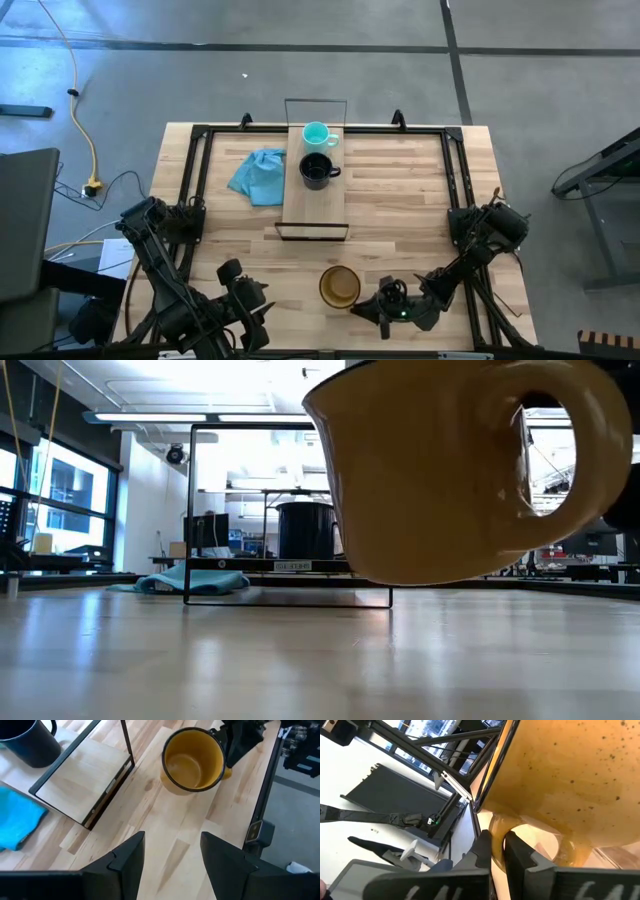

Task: Stack small to large cups/mugs on shelf
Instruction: Put the yellow mug on the shelf

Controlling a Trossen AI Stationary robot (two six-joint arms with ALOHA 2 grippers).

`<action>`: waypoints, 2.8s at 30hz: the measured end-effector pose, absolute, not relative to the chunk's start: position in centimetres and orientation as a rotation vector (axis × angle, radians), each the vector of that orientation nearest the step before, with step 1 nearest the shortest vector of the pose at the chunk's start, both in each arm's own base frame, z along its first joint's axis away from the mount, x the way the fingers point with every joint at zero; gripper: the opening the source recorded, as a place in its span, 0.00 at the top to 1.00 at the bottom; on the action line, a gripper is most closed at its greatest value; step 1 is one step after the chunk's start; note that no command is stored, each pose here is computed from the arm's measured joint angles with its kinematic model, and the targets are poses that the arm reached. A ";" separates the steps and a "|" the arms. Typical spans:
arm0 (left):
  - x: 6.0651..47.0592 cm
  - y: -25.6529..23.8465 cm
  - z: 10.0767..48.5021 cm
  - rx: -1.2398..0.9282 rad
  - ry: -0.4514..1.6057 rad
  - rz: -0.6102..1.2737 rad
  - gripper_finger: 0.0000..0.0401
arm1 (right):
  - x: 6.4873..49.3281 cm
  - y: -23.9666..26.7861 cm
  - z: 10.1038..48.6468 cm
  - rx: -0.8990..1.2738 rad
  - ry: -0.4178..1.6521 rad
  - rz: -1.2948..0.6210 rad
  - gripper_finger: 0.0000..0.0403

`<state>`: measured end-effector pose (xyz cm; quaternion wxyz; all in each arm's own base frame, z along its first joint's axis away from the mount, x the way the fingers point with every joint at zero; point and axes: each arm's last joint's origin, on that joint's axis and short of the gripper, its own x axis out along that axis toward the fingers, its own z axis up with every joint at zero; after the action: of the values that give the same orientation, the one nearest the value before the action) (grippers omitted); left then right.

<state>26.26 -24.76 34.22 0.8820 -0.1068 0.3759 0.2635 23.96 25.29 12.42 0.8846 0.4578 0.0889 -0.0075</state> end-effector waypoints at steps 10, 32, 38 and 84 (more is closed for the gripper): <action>26.3 -24.8 34.2 -0.251 0.766 0.558 0.55 | 23.9 25.2 11.9 0.978 0.222 -0.044 0.96; 26.3 -24.8 34.2 -0.249 0.767 0.559 0.55 | 23.8 25.1 11.5 1.037 0.246 -0.078 0.97; 26.3 -24.8 34.2 -0.243 0.770 0.560 0.55 | 23.8 25.0 11.4 1.031 0.227 -0.100 0.87; 26.2 -24.6 34.3 -0.222 0.742 0.575 0.55 | 19.4 17.9 20.9 0.726 0.494 -0.269 0.78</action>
<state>26.25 -24.63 34.29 0.8860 -0.1068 0.3567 0.2764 19.38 17.92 20.94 0.8964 0.3505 0.2384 -0.1298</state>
